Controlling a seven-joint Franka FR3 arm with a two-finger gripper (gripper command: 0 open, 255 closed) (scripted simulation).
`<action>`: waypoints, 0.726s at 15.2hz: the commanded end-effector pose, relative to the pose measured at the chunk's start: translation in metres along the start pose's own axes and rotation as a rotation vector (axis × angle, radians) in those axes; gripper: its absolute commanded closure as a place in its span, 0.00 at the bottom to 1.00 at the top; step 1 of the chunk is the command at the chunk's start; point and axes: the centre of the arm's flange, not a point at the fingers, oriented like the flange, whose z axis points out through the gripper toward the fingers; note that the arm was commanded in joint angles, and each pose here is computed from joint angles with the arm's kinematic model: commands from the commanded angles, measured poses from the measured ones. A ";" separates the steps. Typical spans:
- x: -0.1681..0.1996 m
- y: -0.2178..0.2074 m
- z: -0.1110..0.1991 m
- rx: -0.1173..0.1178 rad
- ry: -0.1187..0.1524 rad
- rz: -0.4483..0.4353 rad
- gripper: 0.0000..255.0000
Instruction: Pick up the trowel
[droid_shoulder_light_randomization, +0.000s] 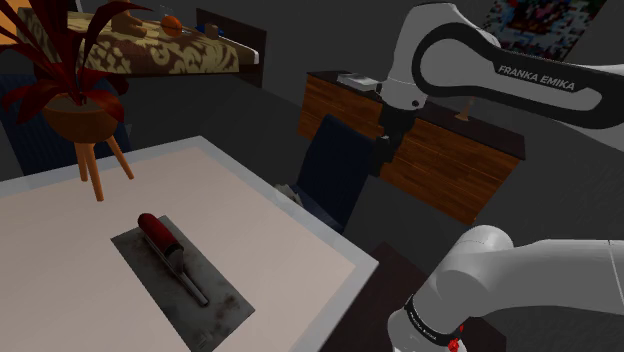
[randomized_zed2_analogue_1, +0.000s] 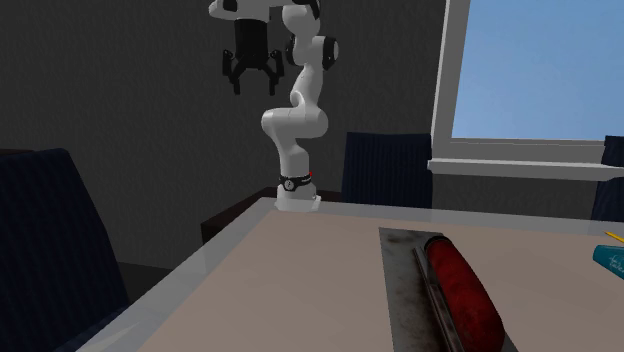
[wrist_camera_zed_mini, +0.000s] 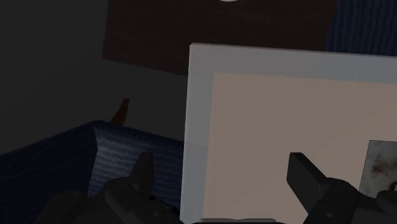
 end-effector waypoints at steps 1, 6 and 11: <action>0.000 0.000 0.000 0.000 0.000 0.000 0.00; 0.037 -0.050 0.021 0.001 0.002 0.012 0.00; 0.074 -0.100 0.041 0.002 0.003 0.024 0.00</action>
